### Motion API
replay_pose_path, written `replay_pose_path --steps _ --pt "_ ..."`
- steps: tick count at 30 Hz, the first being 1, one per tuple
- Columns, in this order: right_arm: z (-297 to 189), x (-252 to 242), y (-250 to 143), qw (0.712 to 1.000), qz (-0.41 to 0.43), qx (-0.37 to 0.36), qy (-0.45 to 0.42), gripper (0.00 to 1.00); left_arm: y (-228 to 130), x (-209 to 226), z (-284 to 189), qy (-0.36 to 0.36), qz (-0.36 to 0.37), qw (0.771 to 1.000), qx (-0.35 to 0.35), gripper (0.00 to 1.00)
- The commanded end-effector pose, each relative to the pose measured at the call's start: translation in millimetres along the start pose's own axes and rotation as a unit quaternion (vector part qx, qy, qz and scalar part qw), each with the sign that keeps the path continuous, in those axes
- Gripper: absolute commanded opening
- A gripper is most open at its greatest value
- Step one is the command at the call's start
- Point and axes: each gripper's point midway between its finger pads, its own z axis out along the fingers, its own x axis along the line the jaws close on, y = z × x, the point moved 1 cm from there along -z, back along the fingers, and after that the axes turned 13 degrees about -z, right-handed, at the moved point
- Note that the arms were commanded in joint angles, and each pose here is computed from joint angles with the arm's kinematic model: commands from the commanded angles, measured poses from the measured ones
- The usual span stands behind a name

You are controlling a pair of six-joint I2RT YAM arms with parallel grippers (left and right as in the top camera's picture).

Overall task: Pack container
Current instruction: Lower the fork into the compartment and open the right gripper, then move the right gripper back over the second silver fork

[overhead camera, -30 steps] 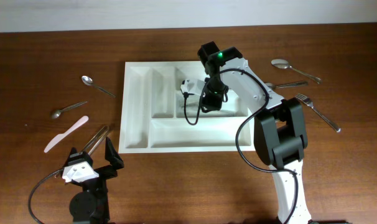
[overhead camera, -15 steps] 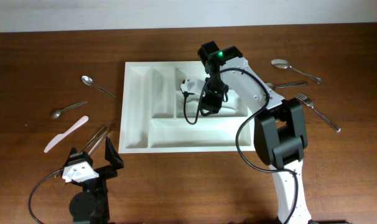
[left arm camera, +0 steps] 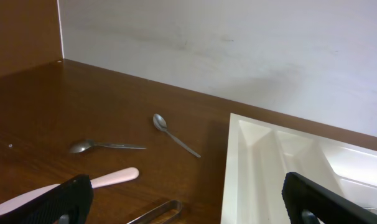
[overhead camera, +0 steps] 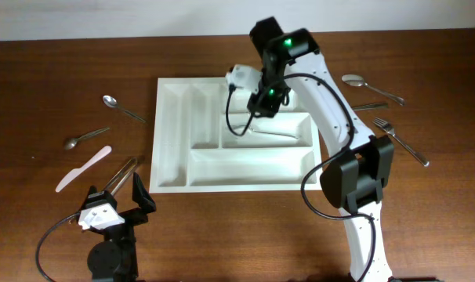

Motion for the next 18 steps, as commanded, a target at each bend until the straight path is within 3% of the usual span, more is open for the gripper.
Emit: replay_pose_path --steps 1,5,11,18 --pt "-32.2 -29.5 -17.5 0.99 0.098 0.04 -0.091 0.55 -2.0 0.3 0.2 -0.003 0.006 1.0 0.001 0.99" --pt "-43.4 -47.5 -44.1 0.973 0.179 0.066 -0.129 0.58 -2.1 0.4 0.2 -0.003 0.006 1.0 0.001 0.99" --pt "-55.6 -61.9 -111.5 0.931 0.327 0.101 -0.128 0.75 -2.0 0.3 0.2 -0.003 0.006 1.0 0.001 0.99" --pt "-72.9 -65.9 -194.9 0.881 0.455 0.104 -0.076 0.79 -2.0 0.3 0.2 -0.003 0.006 1.0 0.001 0.99"
